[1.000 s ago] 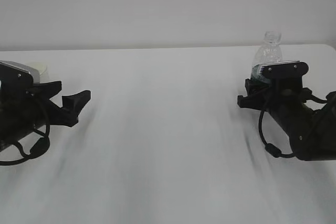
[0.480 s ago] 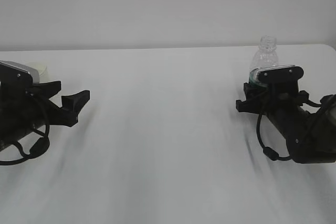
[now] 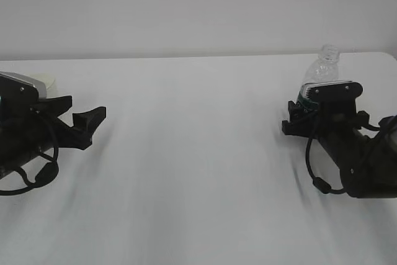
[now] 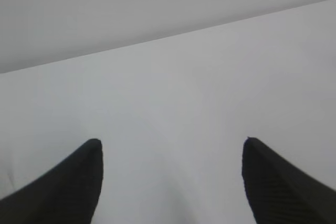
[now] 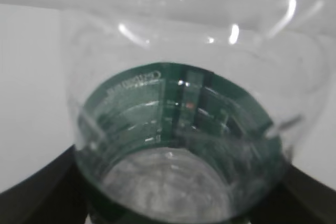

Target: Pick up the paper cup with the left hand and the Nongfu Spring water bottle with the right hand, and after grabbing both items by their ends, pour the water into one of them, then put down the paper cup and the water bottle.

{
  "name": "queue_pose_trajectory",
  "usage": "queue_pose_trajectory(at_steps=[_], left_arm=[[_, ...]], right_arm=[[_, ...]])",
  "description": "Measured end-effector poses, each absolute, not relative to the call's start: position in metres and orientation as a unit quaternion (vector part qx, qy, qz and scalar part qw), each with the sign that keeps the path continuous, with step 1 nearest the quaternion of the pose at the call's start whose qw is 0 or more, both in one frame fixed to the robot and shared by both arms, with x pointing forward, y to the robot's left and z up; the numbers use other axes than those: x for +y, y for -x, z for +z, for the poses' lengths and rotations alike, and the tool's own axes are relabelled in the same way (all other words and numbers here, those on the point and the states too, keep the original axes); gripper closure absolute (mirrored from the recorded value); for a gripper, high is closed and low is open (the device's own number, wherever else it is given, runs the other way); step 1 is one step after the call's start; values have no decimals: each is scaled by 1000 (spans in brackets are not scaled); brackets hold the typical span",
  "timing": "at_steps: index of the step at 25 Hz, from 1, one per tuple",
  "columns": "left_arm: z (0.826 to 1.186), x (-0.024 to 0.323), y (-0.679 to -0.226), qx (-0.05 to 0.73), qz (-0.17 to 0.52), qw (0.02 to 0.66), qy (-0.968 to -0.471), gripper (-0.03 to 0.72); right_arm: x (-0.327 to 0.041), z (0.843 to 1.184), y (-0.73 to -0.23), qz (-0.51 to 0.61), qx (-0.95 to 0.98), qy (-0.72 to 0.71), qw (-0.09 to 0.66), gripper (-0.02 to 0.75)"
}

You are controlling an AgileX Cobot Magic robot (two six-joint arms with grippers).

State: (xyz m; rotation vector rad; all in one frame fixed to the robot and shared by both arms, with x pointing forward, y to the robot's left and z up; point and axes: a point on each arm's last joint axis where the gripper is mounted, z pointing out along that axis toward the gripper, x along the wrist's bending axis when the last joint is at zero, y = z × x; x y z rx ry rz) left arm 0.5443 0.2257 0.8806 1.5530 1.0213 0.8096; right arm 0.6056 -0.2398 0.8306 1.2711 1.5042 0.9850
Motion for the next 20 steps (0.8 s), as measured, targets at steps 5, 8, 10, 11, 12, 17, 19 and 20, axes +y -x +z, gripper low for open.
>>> queue_pose_trajectory(at_steps=[5, 8, 10, 11, 12, 17, 19, 20], left_arm=[[881, 226, -544, 428, 339, 529, -650, 97], [881, 226, -544, 428, 340, 529, -649, 97], [883, 226, -545, 428, 341, 530, -648, 97], [884, 226, -545, 426, 343, 531, -647, 97], [886, 226, -545, 426, 345, 533, -645, 97], [895, 226, -545, 421, 354, 540, -637, 97], [896, 227, -545, 421, 355, 540, -637, 97], [895, 227, -544, 423, 354, 539, -637, 97]], right_arm=[[-243, 836, -593, 394, 612, -518, 450, 139], [-244, 844, -587, 397, 610, -516, 452, 139], [-245, 847, -584, 396, 610, -516, 452, 139], [-245, 848, -582, 396, 611, -516, 452, 139], [-245, 849, -581, 396, 610, -516, 452, 139], [-247, 853, -572, 394, 611, -519, 449, 141], [-248, 857, -569, 397, 608, -521, 448, 141], [-248, 859, -567, 399, 606, -523, 447, 141]])
